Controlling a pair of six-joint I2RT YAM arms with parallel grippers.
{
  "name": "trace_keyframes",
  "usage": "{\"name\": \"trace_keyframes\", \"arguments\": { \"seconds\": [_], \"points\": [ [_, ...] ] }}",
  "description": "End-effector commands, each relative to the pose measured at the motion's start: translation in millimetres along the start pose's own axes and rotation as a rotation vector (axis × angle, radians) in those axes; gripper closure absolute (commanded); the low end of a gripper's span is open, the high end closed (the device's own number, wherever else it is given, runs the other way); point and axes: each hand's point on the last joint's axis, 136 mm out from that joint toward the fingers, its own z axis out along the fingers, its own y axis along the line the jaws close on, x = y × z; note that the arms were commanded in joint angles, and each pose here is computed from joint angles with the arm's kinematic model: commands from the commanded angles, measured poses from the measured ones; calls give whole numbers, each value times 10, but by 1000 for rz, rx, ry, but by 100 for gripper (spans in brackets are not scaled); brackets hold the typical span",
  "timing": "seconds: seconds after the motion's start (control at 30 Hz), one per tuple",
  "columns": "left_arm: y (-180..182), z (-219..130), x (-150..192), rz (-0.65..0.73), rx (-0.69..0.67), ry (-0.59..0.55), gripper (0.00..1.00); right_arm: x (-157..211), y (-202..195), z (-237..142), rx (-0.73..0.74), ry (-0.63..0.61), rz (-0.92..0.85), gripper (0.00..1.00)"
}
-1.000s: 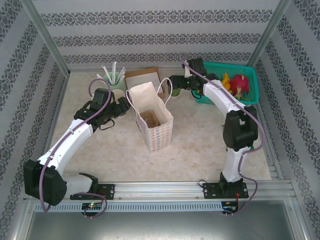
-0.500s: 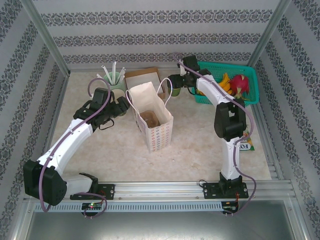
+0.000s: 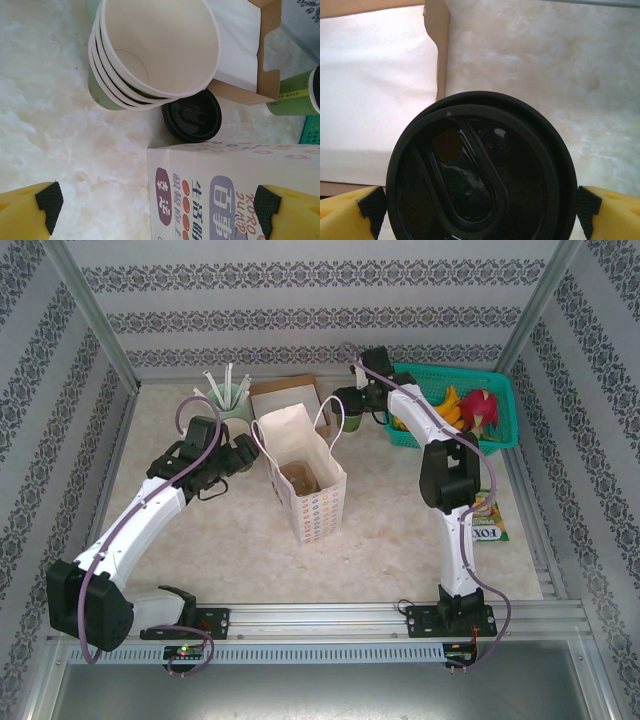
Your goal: Pack the takeout coffee
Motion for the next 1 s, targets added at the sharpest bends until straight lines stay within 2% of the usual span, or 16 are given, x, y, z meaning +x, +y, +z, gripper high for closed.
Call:
{"name": "trace_keyframes", "arguments": {
  "seconds": [0.0, 0.17, 0.33, 0.63, 0.87, 0.97],
  "points": [
    [0, -81, -54, 5, -7, -19, 0, -11, -6, 28, -13, 9, -5, 2],
    [9, -90, -46, 4, -6, -21, 0, 8, -21, 65, -23, 17, 4, 4],
    [20, -130, -58, 7, -6, -31, 0, 3, -30, 56, -16, 16, 1, 12],
    [42, -163, -67, 21, -13, -42, 0, 51, 42, -59, -49, 27, 45, 19],
    [55, -194, -96, 43, -19, -60, 0, 259, 142, -199, -53, 48, 59, 20],
    [-19, -212, -107, 68, 24, -67, 0, 407, 155, -273, -42, 57, 69, 20]
  ]
}}
